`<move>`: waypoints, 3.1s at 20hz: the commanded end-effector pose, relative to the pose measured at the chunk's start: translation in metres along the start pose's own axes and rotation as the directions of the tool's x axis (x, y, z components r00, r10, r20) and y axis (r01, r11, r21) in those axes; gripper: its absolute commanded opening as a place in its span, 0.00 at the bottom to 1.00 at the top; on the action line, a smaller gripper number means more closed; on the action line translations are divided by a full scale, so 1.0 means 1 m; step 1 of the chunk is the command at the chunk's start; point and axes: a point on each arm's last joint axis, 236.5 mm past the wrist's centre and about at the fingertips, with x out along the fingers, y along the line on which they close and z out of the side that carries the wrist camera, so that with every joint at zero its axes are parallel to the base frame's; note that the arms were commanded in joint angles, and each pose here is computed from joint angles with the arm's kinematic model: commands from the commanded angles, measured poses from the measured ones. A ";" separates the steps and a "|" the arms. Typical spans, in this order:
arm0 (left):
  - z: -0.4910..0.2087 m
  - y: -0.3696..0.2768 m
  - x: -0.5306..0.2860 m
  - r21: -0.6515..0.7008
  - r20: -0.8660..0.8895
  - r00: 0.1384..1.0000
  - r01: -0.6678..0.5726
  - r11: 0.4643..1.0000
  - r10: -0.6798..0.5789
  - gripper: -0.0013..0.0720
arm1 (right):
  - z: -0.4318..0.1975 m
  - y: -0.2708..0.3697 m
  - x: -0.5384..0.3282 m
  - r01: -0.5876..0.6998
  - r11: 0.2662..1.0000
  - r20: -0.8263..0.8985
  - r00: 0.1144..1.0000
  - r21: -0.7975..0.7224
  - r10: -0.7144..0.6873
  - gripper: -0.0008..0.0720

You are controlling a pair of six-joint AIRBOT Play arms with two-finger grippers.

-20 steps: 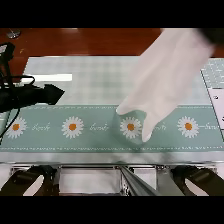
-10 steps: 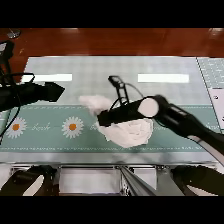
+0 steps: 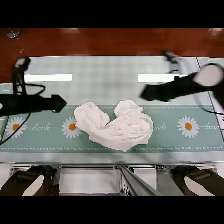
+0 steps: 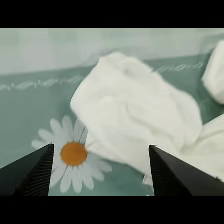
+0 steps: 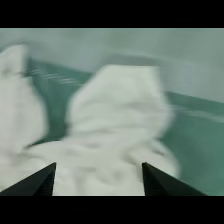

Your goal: Fold the shirts.

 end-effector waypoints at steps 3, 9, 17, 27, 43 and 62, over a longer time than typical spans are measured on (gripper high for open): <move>-0.107 -0.011 0.066 -0.305 -0.298 0.921 0.155 0.939 -0.249 0.97 | -0.103 -0.184 -0.059 0.322 0.801 -0.014 0.931 0.504 -0.365 0.86; -0.065 -0.009 0.108 -0.517 -0.076 0.953 0.215 0.829 -0.294 0.97 | -0.126 -0.101 0.009 -0.106 0.826 0.108 0.993 0.553 0.055 0.86; -0.066 -0.027 0.141 -0.508 -0.097 0.935 0.249 0.825 -0.342 0.97 | -0.143 -0.100 0.018 -0.087 0.828 0.054 0.996 0.554 0.068 0.86; -0.033 -0.044 0.126 -0.369 -0.067 0.919 0.338 0.866 -0.388 0.04 | -0.177 -0.051 0.053 -0.102 0.871 -0.085 0.983 0.480 0.162 0.86; 0.060 -0.085 0.038 -0.232 0.120 0.800 0.599 0.767 -0.588 0.04 | -0.028 0.023 0.044 -0.252 0.959 -0.059 0.963 0.130 0.261 0.05; 0.087 -0.177 -0.460 0.408 0.837 0.415 -0.038 0.912 -0.357 0.04 | -0.065 0.174 -0.441 0.066 0.841 0.708 0.577 -0.537 0.407 0.05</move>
